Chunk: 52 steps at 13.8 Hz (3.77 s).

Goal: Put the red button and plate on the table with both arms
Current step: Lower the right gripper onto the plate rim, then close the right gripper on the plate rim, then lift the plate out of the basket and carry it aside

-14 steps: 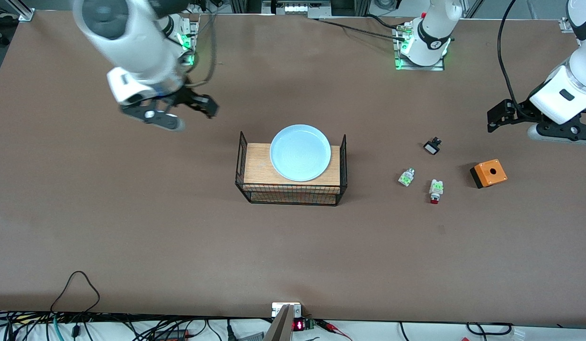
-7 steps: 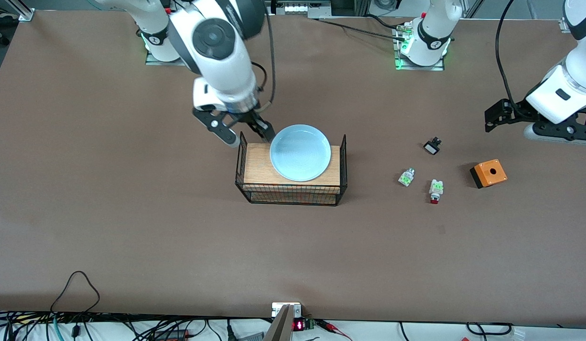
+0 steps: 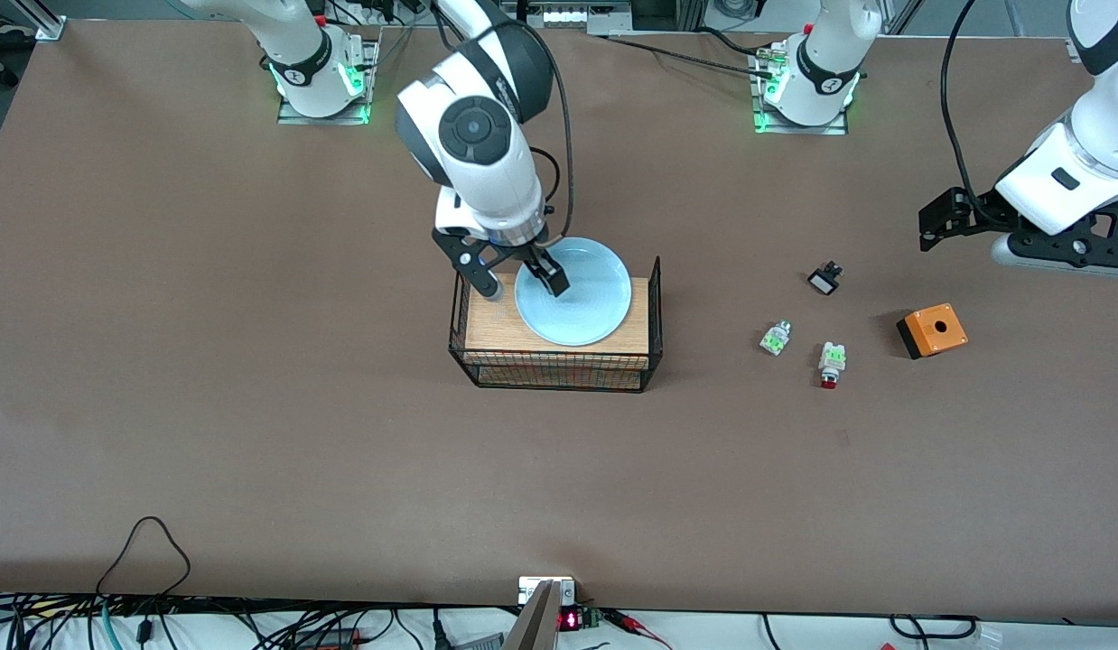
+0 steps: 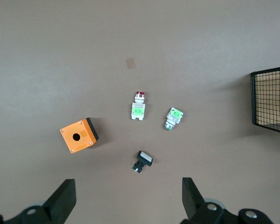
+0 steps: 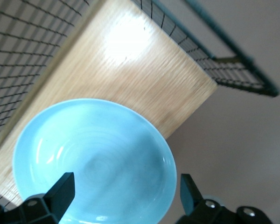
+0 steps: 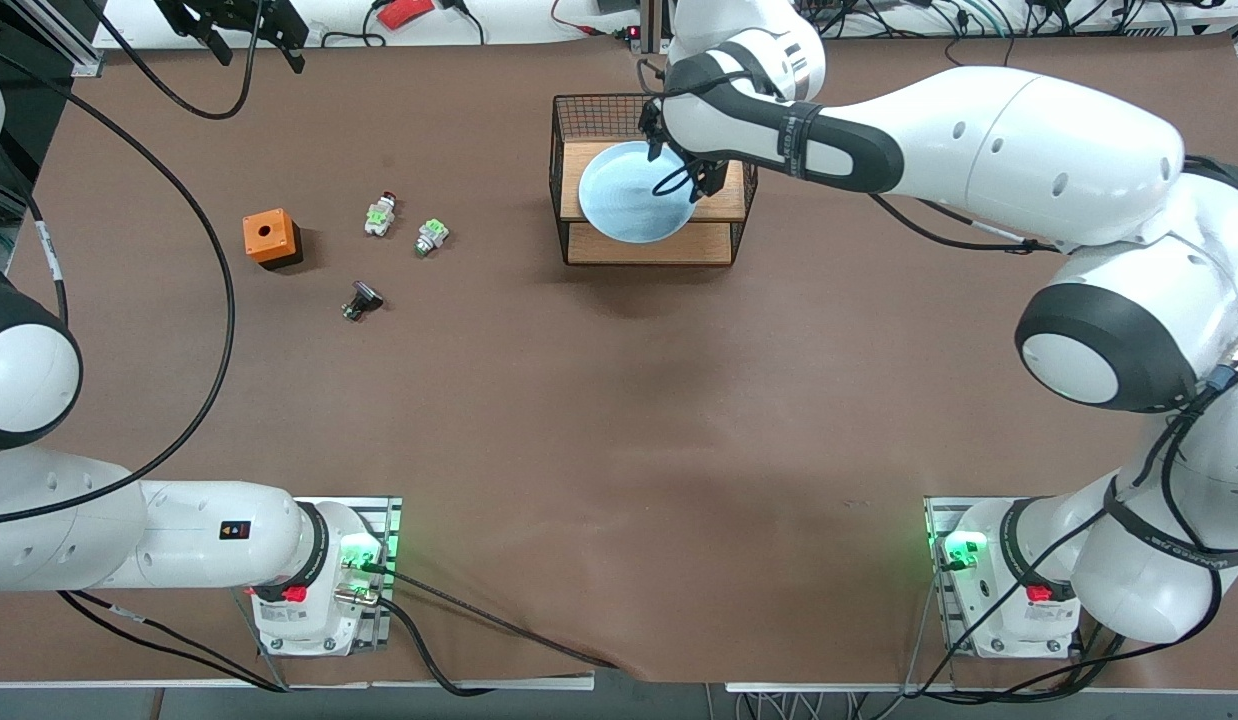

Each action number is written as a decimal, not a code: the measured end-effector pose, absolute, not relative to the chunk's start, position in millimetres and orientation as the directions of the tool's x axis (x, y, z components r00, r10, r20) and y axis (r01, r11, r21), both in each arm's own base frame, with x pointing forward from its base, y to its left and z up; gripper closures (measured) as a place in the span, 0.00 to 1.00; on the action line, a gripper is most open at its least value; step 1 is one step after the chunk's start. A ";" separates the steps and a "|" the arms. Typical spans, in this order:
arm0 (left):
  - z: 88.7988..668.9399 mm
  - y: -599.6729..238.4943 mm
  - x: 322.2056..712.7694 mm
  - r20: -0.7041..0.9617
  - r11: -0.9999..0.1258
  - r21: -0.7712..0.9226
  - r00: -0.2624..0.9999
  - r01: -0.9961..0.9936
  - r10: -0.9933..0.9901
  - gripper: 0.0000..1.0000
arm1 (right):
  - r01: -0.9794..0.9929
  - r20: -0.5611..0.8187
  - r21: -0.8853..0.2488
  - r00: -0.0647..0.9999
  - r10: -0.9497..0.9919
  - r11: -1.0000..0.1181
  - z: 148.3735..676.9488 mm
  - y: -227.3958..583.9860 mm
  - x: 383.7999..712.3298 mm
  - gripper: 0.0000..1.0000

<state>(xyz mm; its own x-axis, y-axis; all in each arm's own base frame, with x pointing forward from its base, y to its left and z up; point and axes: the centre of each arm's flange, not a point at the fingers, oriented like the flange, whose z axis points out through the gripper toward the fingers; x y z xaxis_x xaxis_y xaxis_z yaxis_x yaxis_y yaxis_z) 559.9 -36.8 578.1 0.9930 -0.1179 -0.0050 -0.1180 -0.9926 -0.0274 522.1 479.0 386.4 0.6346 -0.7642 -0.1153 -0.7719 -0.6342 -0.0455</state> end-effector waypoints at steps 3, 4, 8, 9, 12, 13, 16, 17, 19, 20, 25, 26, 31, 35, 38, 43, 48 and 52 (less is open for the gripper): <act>578.3 -36.8 559.9 -0.004 -0.993 -0.027 0.993 -0.118 -0.118 0.00 | -0.773 -0.120 -0.010 0.631 -0.767 -0.634 365.7 479.9 519.2 0.00; 578.3 -36.8 559.9 -0.004 -0.993 -0.027 0.993 -0.118 -0.118 0.00 | -0.771 -0.119 0.005 0.631 -0.766 -0.636 358.7 479.4 516.2 0.00; 578.3 -37.3 559.9 -0.004 -0.993 -0.027 0.993 -0.119 -0.119 0.00 | -0.769 -0.118 0.032 0.631 -0.766 -0.638 346.2 477.6 510.4 0.00; 578.3 -37.7 559.9 -0.004 -0.992 -0.027 0.993 -0.120 -0.119 0.00 | -0.769 -0.118 0.032 0.631 -0.767 -0.638 346.3 477.4 510.5 0.03; 578.3 -38.2 559.8 -0.004 -0.992 -0.027 0.993 -0.121 -0.120 0.00 | -0.771 -0.119 0.027 0.630 -0.768 -0.637 349.6 476.8 511.0 0.26; 578.3 -38.3 559.8 -0.004 -0.992 -0.027 0.993 -0.121 -0.121 0.00 | -0.771 -0.119 0.023 0.630 -0.768 -0.636 352.4 476.4 511.3 0.39; 578.3 -38.3 559.8 -0.004 -0.992 -0.027 0.993 -0.121 -0.121 0.00 | -0.771 -0.120 0.019 0.630 -0.767 -0.636 357.9 475.8 510.7 0.71; 578.3 -38.3 559.8 -0.004 -0.992 -0.027 0.993 -0.121 -0.121 0.00 | -0.771 -0.120 0.021 0.630 -0.767 -0.636 357.7 475.4 510.3 0.79; 578.3 -38.3 559.8 -0.004 -0.992 -0.027 0.993 -0.121 -0.121 0.00 | -0.771 -0.120 0.029 0.630 -0.768 -0.637 354.9 474.6 509.1 0.81; 578.3 -38.3 559.8 -0.004 -0.992 -0.027 0.993 -0.121 -0.121 0.00 | -0.770 -0.120 0.036 0.629 -0.768 -0.637 351.6 473.7 507.9 0.81; 578.3 -38.3 559.9 -0.004 -0.992 -0.027 0.993 -0.121 -0.121 0.00 | -0.758 -0.120 0.046 0.643 -0.756 -0.651 345.9 474.5 503.6 0.86; 578.4 -38.3 560.0 -0.003 -0.992 -0.028 0.993 -0.121 -0.121 0.00 | -0.753 -0.121 0.041 0.649 -0.751 -0.657 347.4 475.1 503.5 0.91; 583.3 -38.4 561.0 0.010 -0.992 -0.028 0.993 -0.120 -0.121 0.00 | -0.726 -0.122 -0.009 0.684 -0.719 -0.688 377.1 473.6 504.6 0.96; 581.6 -38.4 562.1 0.008 -0.992 -0.028 0.993 -0.121 -0.121 0.00 | -0.723 -0.124 -0.044 0.688 -0.715 -0.689 401.1 472.6 502.7 0.97; 581.2 -38.4 562.8 0.007 -0.992 -0.027 0.993 -0.121 -0.121 0.00 | -0.724 -0.144 -0.074 0.689 -0.711 -0.686 430.7 471.7 497.2 0.97; 581.5 -38.4 562.9 0.008 -0.993 -0.027 0.993 -0.119 -0.119 0.00 | -0.724 -0.177 -0.176 0.690 -0.702 -0.667 520.3 452.5 484.7 0.97; 581.5 -38.6 563.0 0.008 -0.993 -0.027 0.993 -0.119 -0.119 0.00 | -0.657 -0.153 -0.182 0.754 -0.639 -0.731 565.9 363.6 518.0 0.97; 586.3 -37.3 563.7 0.018 -0.993 -0.028 0.993 -0.113 -0.114 0.00 | -0.528 -0.143 -0.151 0.848 -0.510 -0.836 570.1 232.0 568.3 0.97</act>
